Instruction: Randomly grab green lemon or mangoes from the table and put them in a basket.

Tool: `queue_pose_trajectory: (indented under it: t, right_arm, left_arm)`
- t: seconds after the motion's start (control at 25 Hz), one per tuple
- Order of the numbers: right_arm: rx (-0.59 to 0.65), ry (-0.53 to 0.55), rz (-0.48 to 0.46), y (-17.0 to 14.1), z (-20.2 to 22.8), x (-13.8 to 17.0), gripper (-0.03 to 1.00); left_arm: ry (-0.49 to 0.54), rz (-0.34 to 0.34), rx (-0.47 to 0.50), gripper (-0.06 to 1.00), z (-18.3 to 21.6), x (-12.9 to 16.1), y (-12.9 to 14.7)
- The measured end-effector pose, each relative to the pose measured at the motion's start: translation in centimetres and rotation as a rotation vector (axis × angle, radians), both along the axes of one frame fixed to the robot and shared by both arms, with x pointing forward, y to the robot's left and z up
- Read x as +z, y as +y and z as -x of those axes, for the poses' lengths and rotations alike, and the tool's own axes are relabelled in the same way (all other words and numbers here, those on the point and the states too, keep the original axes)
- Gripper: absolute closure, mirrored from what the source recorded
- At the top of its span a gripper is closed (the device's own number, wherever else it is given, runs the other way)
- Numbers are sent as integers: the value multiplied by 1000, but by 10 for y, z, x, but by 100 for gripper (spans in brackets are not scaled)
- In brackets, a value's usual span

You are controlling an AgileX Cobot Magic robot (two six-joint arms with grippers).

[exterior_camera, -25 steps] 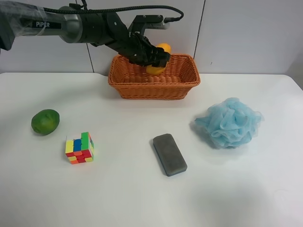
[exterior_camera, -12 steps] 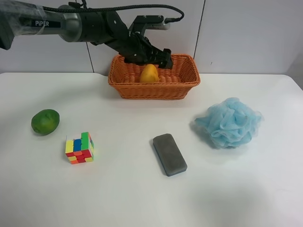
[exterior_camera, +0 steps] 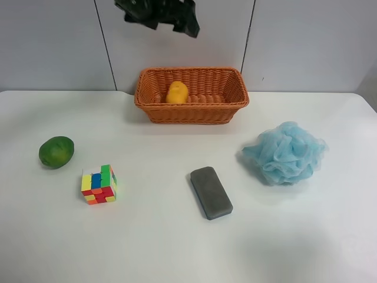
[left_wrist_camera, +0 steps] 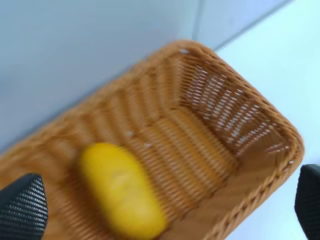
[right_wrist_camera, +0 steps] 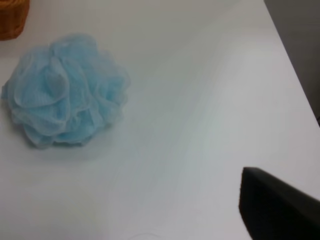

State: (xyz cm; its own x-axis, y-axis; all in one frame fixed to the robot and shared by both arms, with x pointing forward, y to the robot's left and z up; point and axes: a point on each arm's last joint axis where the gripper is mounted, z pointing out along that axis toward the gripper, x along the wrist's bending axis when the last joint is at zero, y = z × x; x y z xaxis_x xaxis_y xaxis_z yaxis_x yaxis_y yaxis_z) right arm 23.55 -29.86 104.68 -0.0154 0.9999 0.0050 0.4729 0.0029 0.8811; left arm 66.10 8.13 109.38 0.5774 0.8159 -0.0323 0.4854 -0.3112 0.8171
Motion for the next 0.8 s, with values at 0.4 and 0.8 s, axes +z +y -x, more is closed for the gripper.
queue_pose_trajectory:
  t: [0.4, 0.8]
  right_arm:
    - [0, 0, 0, 0, 0, 0, -2]
    - [0, 0, 0, 0, 0, 0, -2]
  left_arm:
    - [75, -250, 229, -5, 65, 103, 137]
    - [-44, -245, 530, -5, 189, 185, 225]
